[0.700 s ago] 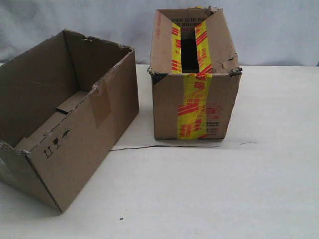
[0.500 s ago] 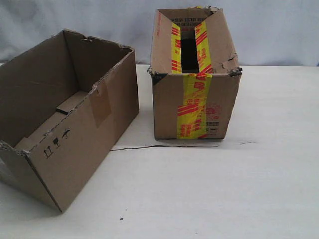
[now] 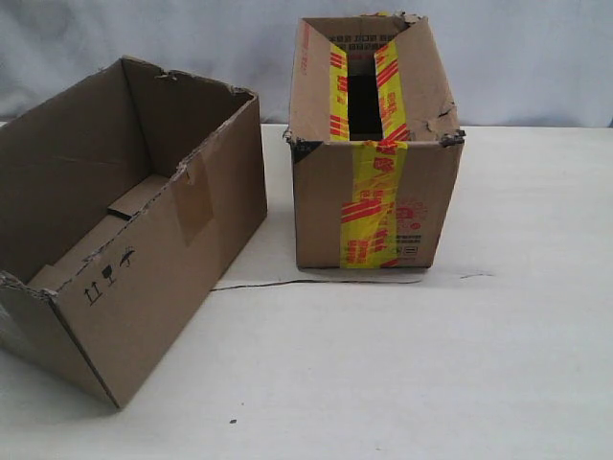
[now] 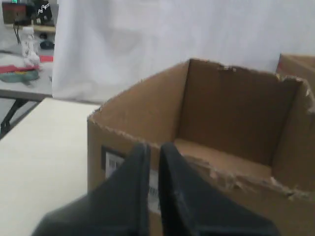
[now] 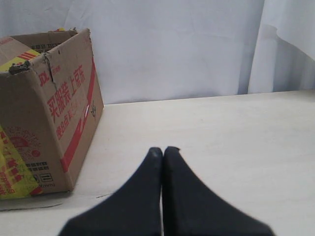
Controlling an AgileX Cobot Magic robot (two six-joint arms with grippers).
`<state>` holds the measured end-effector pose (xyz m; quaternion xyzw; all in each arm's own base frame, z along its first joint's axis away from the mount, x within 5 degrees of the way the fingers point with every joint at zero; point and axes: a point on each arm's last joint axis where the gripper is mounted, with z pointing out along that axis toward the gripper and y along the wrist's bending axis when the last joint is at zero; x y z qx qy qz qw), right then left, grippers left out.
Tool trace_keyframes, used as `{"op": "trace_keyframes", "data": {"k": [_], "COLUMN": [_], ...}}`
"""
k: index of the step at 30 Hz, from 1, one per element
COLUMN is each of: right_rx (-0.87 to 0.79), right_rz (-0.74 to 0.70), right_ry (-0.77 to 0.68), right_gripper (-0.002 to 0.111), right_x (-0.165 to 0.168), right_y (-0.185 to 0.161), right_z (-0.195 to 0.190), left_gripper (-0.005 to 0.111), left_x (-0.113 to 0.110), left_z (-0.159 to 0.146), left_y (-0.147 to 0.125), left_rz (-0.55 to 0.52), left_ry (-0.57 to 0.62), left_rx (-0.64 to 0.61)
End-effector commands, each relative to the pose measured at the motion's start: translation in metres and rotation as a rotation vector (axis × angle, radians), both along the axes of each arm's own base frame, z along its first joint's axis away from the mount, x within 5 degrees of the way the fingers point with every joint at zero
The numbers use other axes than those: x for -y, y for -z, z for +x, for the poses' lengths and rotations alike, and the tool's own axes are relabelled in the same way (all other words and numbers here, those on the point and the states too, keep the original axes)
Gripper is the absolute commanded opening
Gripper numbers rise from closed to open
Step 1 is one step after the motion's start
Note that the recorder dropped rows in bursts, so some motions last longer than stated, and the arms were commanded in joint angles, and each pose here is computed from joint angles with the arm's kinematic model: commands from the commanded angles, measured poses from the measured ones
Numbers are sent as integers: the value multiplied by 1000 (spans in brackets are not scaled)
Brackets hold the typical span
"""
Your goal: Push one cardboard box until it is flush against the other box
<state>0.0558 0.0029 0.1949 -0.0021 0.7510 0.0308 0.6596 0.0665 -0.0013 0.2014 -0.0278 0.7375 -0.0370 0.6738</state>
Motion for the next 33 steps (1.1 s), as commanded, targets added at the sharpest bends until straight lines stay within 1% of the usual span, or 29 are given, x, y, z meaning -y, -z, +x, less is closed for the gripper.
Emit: {"op": "trace_keyframes", "data": {"k": [1, 10, 19, 22, 25, 28, 30, 33], "right_rx": [2, 2, 2, 2, 2, 2, 2, 2], "right_rz": [-12, -12, -12, -12, -12, -12, -12, -12], "right_ry": [-3, -3, -3, -3, -3, -3, -3, -3], "right_gripper": [0, 0, 0, 0, 0, 0, 0, 0], "right_x": [0, 0, 0, 0, 0, 0, 0, 0], "right_y": [1, 1, 1, 1, 1, 1, 1, 1], "right_z": [0, 0, 0, 0, 0, 0, 0, 0], "left_gripper": [0, 0, 0, 0, 0, 0, 0, 0], "left_x": [0, -1, -1, 3, 16, 31, 40, 46], "left_z": [9, 34, 71, 80, 87, 95, 100, 107], "left_y": [11, 29, 36, 39, 40, 36, 34, 31], "left_rz": [4, 10, 23, 26, 41, 44, 37, 26], "left_ry": [0, -12, -13, 5, 85, 160, 194, 214], "left_rx": [-146, -346, -509, -509, -505, -468, -449, -429]}}
